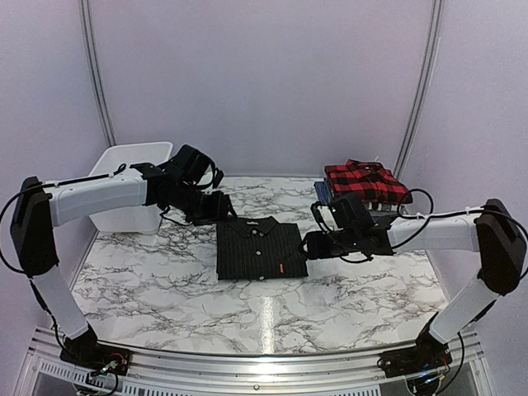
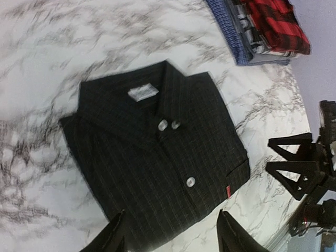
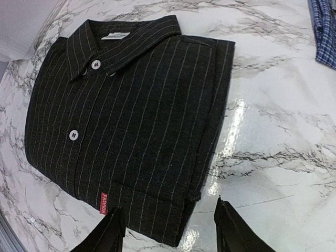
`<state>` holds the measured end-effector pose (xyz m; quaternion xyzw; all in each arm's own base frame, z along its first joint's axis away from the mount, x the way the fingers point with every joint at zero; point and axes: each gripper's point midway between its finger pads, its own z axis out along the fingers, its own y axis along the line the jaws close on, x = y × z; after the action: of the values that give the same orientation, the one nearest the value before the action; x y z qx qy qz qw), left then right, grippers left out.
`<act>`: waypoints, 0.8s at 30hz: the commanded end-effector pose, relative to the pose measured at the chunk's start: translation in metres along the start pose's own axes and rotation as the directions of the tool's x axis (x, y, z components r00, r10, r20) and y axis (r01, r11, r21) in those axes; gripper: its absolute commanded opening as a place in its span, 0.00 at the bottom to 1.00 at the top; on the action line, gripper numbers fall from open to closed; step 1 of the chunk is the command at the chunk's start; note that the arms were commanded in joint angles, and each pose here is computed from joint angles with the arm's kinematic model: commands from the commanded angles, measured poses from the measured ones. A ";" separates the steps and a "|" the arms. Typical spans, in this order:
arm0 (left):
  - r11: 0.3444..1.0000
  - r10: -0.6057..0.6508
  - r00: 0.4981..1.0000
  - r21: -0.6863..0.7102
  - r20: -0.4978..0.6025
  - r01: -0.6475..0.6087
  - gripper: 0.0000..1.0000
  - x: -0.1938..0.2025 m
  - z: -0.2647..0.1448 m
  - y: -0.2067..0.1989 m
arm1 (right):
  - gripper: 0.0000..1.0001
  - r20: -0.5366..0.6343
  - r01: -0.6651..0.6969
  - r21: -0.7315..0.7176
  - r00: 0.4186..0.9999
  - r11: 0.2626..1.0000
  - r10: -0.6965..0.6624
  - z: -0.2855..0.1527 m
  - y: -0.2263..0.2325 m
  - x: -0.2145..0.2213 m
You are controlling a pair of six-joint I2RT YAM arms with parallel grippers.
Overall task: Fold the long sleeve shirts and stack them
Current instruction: Move the square-folded shirt to the center of the board.
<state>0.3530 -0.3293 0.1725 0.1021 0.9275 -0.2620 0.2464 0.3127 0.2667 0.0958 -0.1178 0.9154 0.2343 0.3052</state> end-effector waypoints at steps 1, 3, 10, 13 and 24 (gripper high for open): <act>1.000 -0.021 0.999 -0.012 -0.029 0.020 0.50 0.042 0.000 0.035 | 0.53 -0.013 0.063 -0.007 0.998 0.998 -0.063 0.010 0.019 -0.005; 1.000 -0.025 0.998 -0.011 -0.055 0.025 0.46 0.063 0.001 0.046 | 0.52 -0.036 0.068 0.004 0.997 0.998 -0.068 0.014 0.018 0.002; 0.999 -0.029 0.996 0.021 -0.087 0.031 0.37 0.108 0.011 0.065 | 0.52 -0.085 0.078 0.030 0.993 0.996 -0.075 0.012 0.007 0.027; 0.999 -0.040 0.993 0.023 -0.108 0.043 0.33 0.120 0.019 0.071 | 0.52 -0.099 0.085 0.029 0.992 0.996 -0.081 0.009 0.006 0.036; 0.998 -0.050 0.992 0.037 -0.116 0.054 0.31 0.123 0.044 0.063 | 0.52 -0.118 0.087 0.027 0.989 0.996 -0.083 0.012 0.004 0.050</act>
<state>0.2806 -0.2776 0.0499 0.0908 0.9425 -0.2669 0.1795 0.2780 0.2713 0.0536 -0.1616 0.9337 0.1984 0.2506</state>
